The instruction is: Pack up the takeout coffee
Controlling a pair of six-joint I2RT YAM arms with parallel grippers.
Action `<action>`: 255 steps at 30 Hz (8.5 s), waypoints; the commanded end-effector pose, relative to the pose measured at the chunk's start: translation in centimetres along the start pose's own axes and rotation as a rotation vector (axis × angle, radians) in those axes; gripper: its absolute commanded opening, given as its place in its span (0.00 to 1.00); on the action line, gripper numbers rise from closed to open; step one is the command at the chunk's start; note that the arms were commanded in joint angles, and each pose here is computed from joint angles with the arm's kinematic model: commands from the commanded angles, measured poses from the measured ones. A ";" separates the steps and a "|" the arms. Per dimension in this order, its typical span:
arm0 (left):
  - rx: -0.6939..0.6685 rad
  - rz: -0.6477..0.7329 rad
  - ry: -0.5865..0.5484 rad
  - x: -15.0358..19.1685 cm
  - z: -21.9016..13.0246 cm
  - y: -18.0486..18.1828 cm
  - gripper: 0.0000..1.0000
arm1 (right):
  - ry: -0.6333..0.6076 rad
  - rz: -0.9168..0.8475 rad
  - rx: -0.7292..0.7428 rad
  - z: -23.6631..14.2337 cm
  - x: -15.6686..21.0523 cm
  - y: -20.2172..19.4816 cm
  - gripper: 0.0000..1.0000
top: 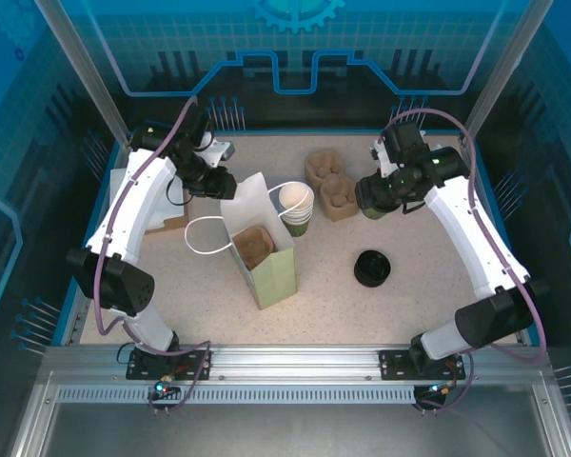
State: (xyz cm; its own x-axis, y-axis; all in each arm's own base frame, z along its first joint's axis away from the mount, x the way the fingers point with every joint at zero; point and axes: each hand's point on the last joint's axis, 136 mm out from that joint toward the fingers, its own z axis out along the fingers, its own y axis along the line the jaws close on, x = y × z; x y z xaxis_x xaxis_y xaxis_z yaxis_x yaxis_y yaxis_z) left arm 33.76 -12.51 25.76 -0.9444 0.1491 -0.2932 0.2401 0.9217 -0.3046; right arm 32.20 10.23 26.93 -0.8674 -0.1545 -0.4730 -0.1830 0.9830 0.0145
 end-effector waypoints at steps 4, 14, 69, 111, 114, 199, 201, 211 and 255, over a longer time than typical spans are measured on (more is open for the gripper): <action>0.021 -0.002 -0.017 0.2 -0.3 -1.2 0.23 | -0.033 -0.030 -0.055 -6.0 0.3 2.8 0.78; 0.018 -0.040 -0.032 0.2 -0.4 -1.9 0.21 | -0.169 -0.127 -0.180 -12.7 -1.4 9.3 0.76; 0.037 -0.045 -0.044 1.7 0.3 -3.5 0.19 | 0.221 -0.400 -0.314 -2.5 5.5 25.0 0.74; 0.015 0.013 -0.038 2.0 1.3 -2.9 0.19 | 0.279 -0.405 -0.199 3.6 6.6 22.1 0.75; 0.014 0.011 -0.034 2.1 1.5 -2.8 0.20 | 0.293 -0.408 -0.189 4.3 7.0 22.0 0.75; -0.143 -0.003 0.047 2.8 3.8 0.5 0.52 | 0.494 -0.540 -0.118 13.5 14.8 18.9 0.78; -0.144 -0.001 0.049 2.7 3.8 0.5 0.52 | 0.491 -0.538 -0.119 13.5 14.7 18.9 0.78; -0.146 0.000 0.050 2.7 3.6 0.5 0.53 | 0.487 -0.541 -0.120 13.5 14.7 18.8 0.79; -0.051 0.006 0.005 2.4 2.9 -1.4 0.24 | 0.385 -0.465 -0.156 10.7 11.0 19.9 1.00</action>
State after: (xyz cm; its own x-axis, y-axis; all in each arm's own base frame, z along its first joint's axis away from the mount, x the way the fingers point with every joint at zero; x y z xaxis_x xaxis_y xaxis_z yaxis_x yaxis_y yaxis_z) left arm 32.12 -14.21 21.48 -0.9576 0.1473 -0.2476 0.2086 0.9472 -0.2433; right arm 23.97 29.82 11.67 -0.7601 -0.6379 -0.1233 -0.6450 0.7638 0.0245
